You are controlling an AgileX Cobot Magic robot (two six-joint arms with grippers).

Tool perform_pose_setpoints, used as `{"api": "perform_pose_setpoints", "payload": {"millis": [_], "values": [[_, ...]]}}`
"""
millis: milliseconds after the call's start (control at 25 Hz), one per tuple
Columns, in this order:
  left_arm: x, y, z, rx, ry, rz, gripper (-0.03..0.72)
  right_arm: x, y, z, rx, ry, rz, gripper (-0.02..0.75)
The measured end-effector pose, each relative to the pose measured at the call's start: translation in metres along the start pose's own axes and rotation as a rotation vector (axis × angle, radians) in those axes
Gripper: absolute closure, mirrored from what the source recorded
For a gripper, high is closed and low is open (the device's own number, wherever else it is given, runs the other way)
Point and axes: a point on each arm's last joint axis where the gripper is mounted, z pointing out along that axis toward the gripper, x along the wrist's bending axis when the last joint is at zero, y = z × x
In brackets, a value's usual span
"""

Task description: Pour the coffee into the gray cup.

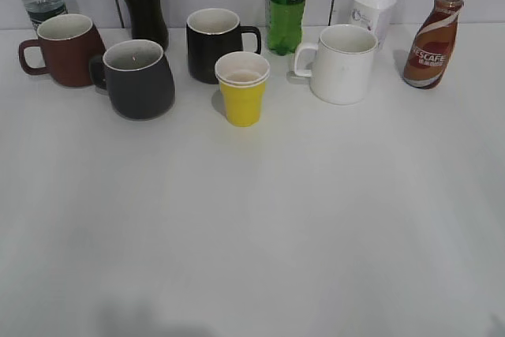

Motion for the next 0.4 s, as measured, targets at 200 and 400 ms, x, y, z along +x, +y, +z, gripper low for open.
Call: {"api": "perform_pose_setpoints", "payload": {"millis": [200, 400], "values": [[0.0, 0.0, 0.0, 0.0, 0.0, 0.0, 0.433, 0.0, 0.0, 0.0, 0.0, 0.0, 0.0, 0.148], [0.0, 0.0, 0.0, 0.0, 0.0, 0.0, 0.442, 0.0, 0.0, 0.0, 0.0, 0.0, 0.0, 0.148]]}}
